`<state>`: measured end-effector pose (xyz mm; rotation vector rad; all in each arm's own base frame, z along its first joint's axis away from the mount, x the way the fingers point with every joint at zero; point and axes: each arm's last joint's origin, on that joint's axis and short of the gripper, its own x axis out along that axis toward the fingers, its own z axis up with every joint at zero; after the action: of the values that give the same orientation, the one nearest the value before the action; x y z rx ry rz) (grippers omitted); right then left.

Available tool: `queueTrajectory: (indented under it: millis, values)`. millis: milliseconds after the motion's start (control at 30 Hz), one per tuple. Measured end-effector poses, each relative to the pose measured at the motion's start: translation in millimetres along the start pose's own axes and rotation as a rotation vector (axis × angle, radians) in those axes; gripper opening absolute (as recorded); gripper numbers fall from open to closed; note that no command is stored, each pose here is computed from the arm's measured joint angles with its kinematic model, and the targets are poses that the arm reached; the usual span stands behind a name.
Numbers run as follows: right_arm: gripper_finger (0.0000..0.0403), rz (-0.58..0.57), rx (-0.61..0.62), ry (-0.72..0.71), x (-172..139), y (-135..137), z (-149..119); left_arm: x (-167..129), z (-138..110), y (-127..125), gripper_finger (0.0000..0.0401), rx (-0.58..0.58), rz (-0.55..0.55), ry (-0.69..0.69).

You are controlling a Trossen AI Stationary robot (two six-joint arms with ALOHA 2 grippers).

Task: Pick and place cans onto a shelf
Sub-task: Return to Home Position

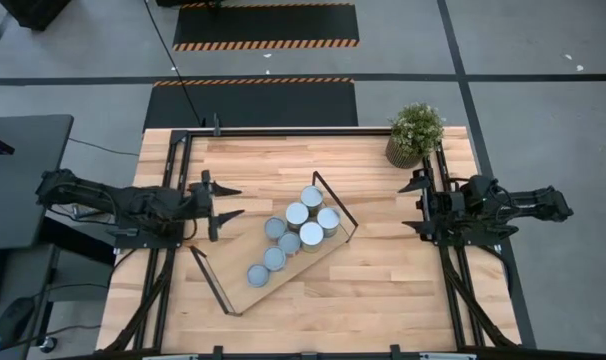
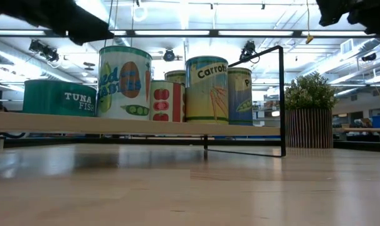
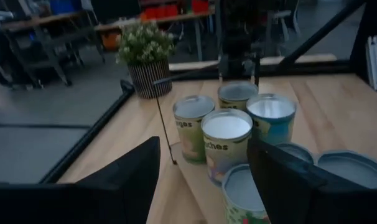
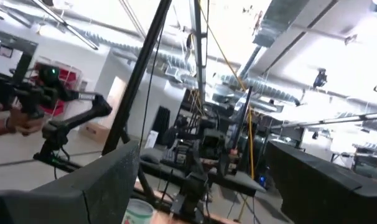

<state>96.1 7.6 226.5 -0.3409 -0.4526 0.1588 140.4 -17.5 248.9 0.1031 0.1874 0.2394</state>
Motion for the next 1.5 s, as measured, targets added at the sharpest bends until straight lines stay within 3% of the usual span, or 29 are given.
queueTrajectory:
  millis: [300,567,967,1167,1400,1500]
  values:
    - [0.0356,0.038,-0.013,-0.118,-7,0,12,-12,-37,3,0.0247,-0.021,-0.042,-0.16]
    - [0.0356,-0.003,0.111,-0.132,-10,-2,15,-26,-47,7,0.0247,-0.035,-0.09,-0.24]
    - [0.0356,-0.009,0.117,-0.131,-10,-2,15,-36,-64,12,0.0244,-0.106,-0.104,-0.31]
    - [0.0356,-0.011,0.116,-0.135,-10,-2,16,-30,-83,4,0.0209,-0.138,-0.168,-0.262]
    - [0.0356,-0.014,0.116,-0.135,-10,-2,16,-33,-75,1,0.0157,-0.113,-0.234,-0.348]
    - [0.0356,-0.014,0.116,-0.136,-10,-2,16,-34,-73,2,0.0145,-0.161,-0.216,-0.362]
